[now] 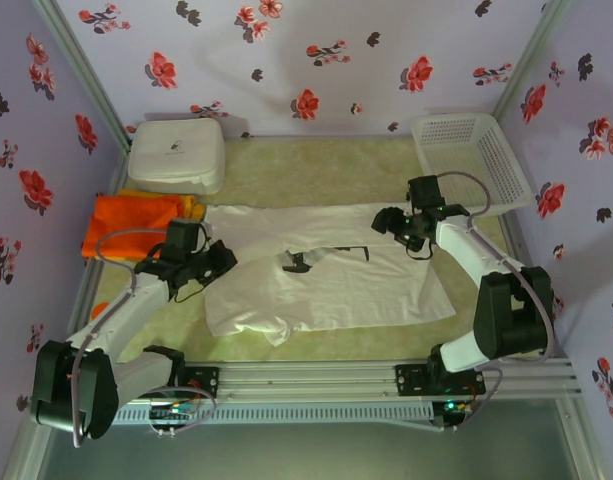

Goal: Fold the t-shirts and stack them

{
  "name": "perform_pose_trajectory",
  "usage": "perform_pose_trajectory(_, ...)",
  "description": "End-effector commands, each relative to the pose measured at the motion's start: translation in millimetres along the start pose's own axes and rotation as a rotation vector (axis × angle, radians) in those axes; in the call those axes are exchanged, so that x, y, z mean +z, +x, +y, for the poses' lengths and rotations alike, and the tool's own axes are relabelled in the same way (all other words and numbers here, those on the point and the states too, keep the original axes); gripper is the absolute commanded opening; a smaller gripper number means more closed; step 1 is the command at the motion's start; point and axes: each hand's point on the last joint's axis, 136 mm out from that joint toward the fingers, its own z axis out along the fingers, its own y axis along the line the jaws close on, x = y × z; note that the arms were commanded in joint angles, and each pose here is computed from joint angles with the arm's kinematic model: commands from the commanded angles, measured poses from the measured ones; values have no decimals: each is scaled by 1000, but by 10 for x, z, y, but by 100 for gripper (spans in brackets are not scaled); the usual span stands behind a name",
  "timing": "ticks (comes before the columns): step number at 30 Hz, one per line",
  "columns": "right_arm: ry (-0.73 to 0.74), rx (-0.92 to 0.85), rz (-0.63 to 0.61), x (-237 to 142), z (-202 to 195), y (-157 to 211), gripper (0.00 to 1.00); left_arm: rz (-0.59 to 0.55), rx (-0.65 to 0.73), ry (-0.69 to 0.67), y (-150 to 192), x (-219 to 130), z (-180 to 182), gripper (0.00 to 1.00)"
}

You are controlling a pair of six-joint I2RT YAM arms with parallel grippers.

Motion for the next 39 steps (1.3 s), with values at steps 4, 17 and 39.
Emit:
perform_pose_trajectory(4,17,8,35,43,-85,87,73,64,-69,-147,187,33,424,19)
perform_pose_trajectory(17,95,25,45,-84,-313,281,74,100,-7,-352,374,-255,787,53)
perform_pose_trajectory(39,423,478,4,-623,-1544,1169,54,134,-145,-388,1059,-239,1043,56)
